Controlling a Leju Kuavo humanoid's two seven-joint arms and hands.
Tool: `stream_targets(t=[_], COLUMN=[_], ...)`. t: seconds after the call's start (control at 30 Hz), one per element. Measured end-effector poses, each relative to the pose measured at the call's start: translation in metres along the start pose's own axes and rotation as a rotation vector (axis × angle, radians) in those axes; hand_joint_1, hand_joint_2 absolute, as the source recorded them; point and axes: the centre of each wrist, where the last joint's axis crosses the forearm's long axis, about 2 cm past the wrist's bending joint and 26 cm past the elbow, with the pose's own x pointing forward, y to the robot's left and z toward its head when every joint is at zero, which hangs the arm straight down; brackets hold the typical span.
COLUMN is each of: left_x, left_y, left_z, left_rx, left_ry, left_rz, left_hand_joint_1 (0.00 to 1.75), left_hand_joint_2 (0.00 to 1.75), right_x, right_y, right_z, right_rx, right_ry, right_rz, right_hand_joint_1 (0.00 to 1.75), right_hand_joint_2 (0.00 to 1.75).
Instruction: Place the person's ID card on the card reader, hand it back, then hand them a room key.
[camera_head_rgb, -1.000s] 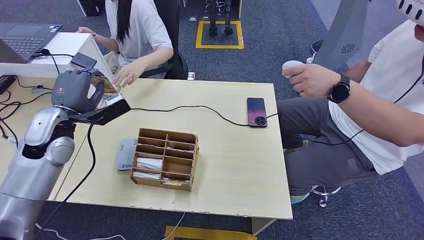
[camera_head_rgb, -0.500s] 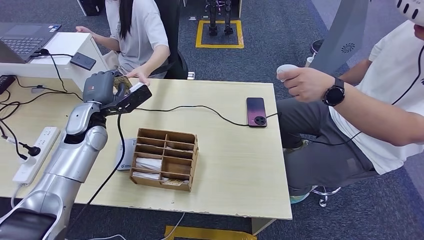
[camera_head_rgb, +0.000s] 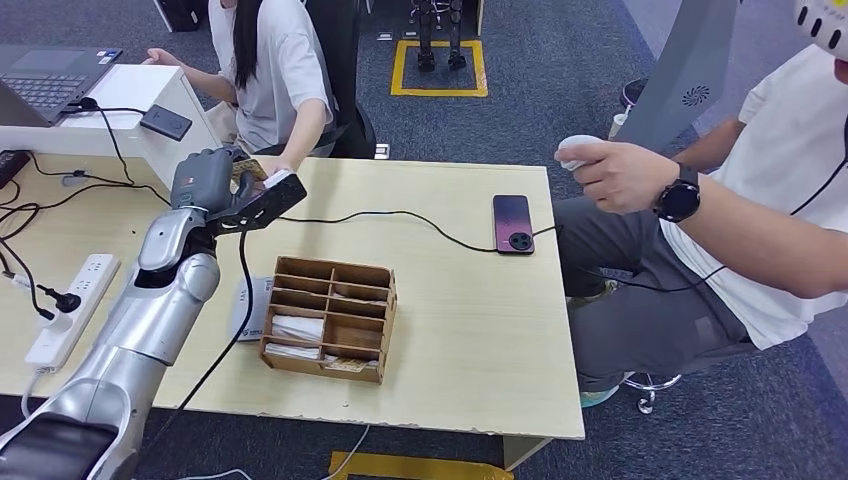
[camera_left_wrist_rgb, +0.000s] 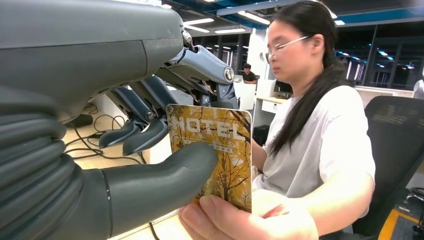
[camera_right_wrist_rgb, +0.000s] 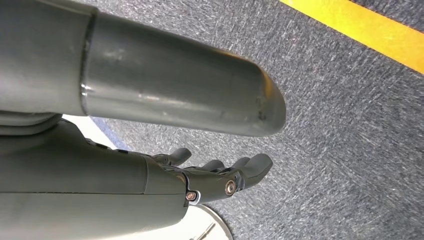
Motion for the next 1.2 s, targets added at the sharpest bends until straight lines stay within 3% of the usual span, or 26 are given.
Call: stream_targets(t=[0.1, 0.13, 0.4, 0.5, 0.63, 0.8, 0.9, 1.03, 1.17, 1.2], left_x=[0.0, 0.0, -0.013, -0.033, -0.078, -0.151, -0.181, -0.202, -0.207, -0.206], left_y=[0.001, 0.001, 0.011, 0.013, 0.013, 0.019, 0.023, 0.027, 0.027, 0.028], left_z=[-0.001, -0.002, -0.005, 0.001, 0.023, 0.076, 0.108, 0.149, 0.226, 0.237], left_rx=[0.001, 0.004, 0.087, 0.132, 0.193, 0.28, 0.305, 0.355, 0.441, 0.445], left_ry=[-0.001, -0.003, -0.002, 0.03, 0.109, 0.212, 0.267, 0.316, 0.25, 0.243], left_rz=[0.0, 0.0, -0.014, -0.024, -0.019, -0.041, -0.069, -0.107, -0.099, -0.097], left_hand_joint_1=[0.11, 0.0, 0.0, 0.0, 0.0, 0.0, 0.0, 0.0, 0.0, 0.0], left_hand_joint_2=[1.75, 1.75, 1.75, 1.75, 1.75, 1.75, 1.75, 1.75, 1.75, 1.75], right_x=[0.0, 0.0, -0.002, -0.005, -0.011, -0.022, -0.027, -0.029, -0.039, -0.041], right_y=[0.0, 0.0, 0.0, 0.001, 0.002, 0.003, 0.003, 0.002, 0.011, 0.012], right_z=[0.0, 0.0, 0.0, 0.001, 0.002, 0.004, 0.005, 0.005, 0.011, 0.012], right_rx=[0.0, 0.0, -0.002, -0.001, 0.002, -0.003, -0.008, -0.02, -0.009, -0.007], right_ry=[0.001, 0.003, 0.018, 0.025, 0.049, 0.092, 0.107, 0.132, 0.194, 0.203], right_rz=[0.0, 0.0, -0.012, -0.014, -0.014, -0.038, -0.05, -0.072, -0.125, -0.132], right_hand_joint_1=[0.0, 0.0, 0.0, 0.0, 0.0, 0.0, 0.0, 0.0, 0.0, 0.0], right_hand_joint_2=[0.0, 0.0, 0.0, 0.0, 0.0, 0.0, 0.0, 0.0, 0.0, 0.0])
